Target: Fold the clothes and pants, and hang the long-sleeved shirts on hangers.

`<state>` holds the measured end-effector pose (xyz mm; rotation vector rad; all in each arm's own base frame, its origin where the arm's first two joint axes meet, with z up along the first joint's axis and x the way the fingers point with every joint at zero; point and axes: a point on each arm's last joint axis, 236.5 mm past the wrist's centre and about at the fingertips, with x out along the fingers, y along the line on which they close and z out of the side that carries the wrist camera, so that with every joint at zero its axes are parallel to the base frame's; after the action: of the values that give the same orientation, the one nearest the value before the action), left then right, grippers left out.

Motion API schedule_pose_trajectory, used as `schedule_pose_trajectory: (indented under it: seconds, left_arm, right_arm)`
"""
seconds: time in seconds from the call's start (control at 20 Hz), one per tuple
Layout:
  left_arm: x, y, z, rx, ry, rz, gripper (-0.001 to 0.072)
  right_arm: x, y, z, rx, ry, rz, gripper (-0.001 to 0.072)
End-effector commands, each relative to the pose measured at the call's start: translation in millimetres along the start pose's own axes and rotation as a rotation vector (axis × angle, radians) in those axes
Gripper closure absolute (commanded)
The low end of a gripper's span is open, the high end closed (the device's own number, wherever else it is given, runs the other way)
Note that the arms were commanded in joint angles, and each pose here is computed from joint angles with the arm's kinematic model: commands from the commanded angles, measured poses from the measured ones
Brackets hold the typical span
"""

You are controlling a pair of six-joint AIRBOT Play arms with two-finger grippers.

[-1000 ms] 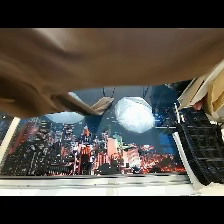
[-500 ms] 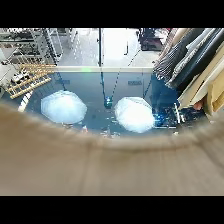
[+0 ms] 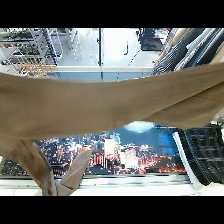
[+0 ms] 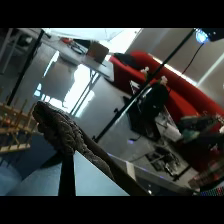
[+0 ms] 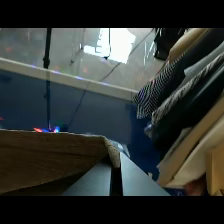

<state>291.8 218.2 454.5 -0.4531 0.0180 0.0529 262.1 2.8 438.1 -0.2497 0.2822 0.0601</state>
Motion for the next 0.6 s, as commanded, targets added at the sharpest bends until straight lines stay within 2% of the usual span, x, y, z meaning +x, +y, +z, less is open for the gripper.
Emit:
schedule_pose_trajectory:
  seconds: [0.0,0.3,0.45,0.55]
  left_arm:
    - [7,13,-21,-0.022,0.088,-0.011,0.0693]
    - [7,15,-40,0.014,0.165,-0.048,0.0693]
    - [9,23,-58,0.085,0.238,-0.067,0.0693]
    - [20,46,-85,0.068,0.336,-0.038,0.0693]
  right_arm:
    - [0,-13,-25,-0.015,0.104,-0.054,0.0697]
    - [4,-16,-29,0.026,0.123,-0.068,0.0697]
    - [26,-9,-63,0.101,0.276,-0.035,0.0698]
    - [60,0,-102,0.152,0.415,-0.005,0.0698]
